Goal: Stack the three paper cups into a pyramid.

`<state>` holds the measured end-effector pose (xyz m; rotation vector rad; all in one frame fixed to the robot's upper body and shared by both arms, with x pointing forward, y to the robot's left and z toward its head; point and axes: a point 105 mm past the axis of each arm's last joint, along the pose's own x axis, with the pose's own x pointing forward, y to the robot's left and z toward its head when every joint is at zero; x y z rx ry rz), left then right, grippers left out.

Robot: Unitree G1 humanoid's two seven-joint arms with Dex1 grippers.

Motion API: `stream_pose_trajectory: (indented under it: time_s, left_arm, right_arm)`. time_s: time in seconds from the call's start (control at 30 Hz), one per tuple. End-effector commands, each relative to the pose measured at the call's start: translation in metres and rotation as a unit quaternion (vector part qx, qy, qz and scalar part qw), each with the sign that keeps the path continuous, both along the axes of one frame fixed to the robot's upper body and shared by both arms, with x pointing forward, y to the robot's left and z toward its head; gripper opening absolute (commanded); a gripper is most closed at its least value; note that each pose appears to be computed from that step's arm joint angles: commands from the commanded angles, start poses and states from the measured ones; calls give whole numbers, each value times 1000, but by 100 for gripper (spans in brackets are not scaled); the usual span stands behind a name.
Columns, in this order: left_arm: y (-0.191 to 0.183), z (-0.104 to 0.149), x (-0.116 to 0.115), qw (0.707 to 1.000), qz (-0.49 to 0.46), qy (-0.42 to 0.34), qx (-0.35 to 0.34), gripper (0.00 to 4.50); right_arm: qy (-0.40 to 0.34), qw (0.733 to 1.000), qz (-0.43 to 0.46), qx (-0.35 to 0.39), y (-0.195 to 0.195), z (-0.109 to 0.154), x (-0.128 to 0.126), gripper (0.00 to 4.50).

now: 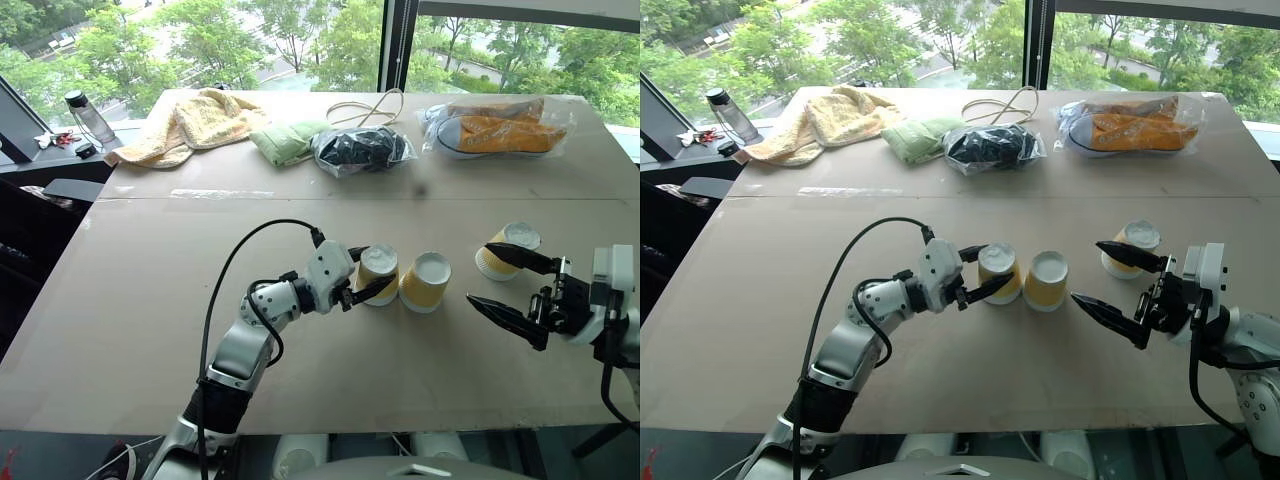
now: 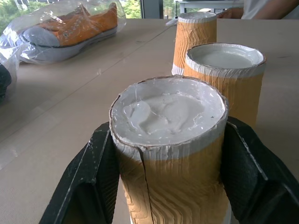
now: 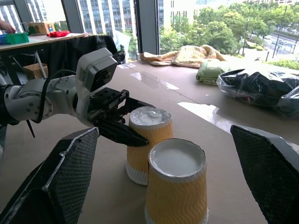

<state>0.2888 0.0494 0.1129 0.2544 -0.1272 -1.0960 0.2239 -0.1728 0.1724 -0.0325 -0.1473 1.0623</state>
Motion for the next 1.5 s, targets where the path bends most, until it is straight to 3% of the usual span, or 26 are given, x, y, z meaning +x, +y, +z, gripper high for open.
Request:
stream_pose_trajectory:
  time_s: [0.03,0.07,0.1,0.17,0.37,0.7,0.87,0.97,1.03,1.17,1.5]
  left_arm:
    - [-5,-8,-4,1000,-15,10,14,291]
    - [-5,-9,-4,1000,-17,12,15,356]
    - [-4,-9,-5,1000,-18,12,16,366]
    - [-5,-10,-6,1000,-22,11,17,447]
    - [-3,0,-8,1000,-26,-9,-1,447]
    - [16,68,-21,993,-53,-53,-88,447]
    - [35,100,-27,991,-59,-27,-120,447]
    - [51,99,-38,994,-93,34,-43,447]
    - [70,113,-35,996,-84,35,6,447]
    - [87,133,-36,994,-78,29,64,447]
    - [100,138,-55,979,-127,51,150,447]
  right_arm:
    - [-34,999,-8,-8,-1,13,-2,450]
    - [-34,999,-8,-8,-1,13,-2,450]
    - [-34,999,-8,-8,0,14,-1,450]
    - [-35,999,-8,-8,1,14,-1,450]
    - [-33,999,-5,-6,2,15,-1,450]
    - [-28,999,-10,-12,-4,13,-2,450]
    - [-54,995,-80,-8,-21,17,10,450]
    - [-82,981,-172,-36,-45,19,30,450]
    - [-80,966,-241,-50,-63,16,44,450]
    - [-36,938,-332,-93,-85,-13,63,450]
    - [16,946,-320,-54,-77,-34,78,450]
